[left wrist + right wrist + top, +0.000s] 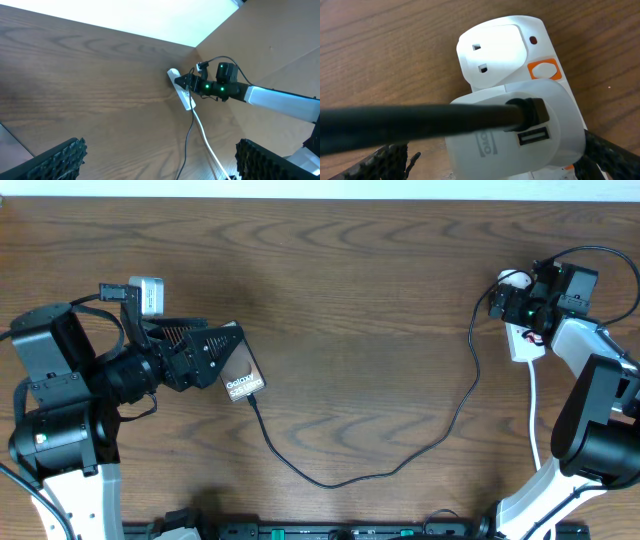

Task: Plug charger to phone and switch on socket
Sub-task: 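Lift the right gripper up and away from the power strip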

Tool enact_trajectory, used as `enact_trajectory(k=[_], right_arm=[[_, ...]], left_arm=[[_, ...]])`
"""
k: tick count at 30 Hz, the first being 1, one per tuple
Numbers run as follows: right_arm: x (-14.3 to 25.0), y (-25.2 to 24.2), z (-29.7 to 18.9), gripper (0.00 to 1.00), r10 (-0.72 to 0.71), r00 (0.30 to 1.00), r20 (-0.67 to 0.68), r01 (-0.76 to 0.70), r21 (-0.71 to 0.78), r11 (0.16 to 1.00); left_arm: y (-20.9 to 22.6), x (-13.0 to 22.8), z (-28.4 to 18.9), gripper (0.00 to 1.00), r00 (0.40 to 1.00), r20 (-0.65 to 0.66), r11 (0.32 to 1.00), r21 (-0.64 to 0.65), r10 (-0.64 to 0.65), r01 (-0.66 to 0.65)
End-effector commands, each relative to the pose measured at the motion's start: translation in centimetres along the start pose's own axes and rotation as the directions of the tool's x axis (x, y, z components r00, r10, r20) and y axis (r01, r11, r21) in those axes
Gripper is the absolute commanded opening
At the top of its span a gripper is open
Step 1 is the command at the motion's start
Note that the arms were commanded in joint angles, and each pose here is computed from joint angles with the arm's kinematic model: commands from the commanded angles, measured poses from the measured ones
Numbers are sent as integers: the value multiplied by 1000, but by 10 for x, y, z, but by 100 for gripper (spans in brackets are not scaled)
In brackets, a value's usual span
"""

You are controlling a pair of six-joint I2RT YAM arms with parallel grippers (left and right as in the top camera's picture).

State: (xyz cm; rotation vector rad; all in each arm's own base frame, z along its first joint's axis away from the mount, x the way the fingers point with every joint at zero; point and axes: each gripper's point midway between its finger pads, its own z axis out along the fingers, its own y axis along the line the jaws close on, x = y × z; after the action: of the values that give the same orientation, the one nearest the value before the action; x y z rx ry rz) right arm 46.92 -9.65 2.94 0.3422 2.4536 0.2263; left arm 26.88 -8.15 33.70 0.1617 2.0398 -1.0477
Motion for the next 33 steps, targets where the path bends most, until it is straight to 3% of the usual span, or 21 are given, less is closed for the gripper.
enact_trajectory(k=[1,16,33], right_arm=[[136,99,12,96,44,907,-419,-196,-328,924],[105,81,16,96,52,950,-309,-152,-311,938],[35,50,-13,97,27,991,-129,-65,-301,951]], left_arm=[[0,0,0,98,1000,0,1000,-4,14,-14],[0,0,0,98,1000,-1,1000,-4,14,-14],[0,0,0,98,1000,0,1000,-4,14,-14]])
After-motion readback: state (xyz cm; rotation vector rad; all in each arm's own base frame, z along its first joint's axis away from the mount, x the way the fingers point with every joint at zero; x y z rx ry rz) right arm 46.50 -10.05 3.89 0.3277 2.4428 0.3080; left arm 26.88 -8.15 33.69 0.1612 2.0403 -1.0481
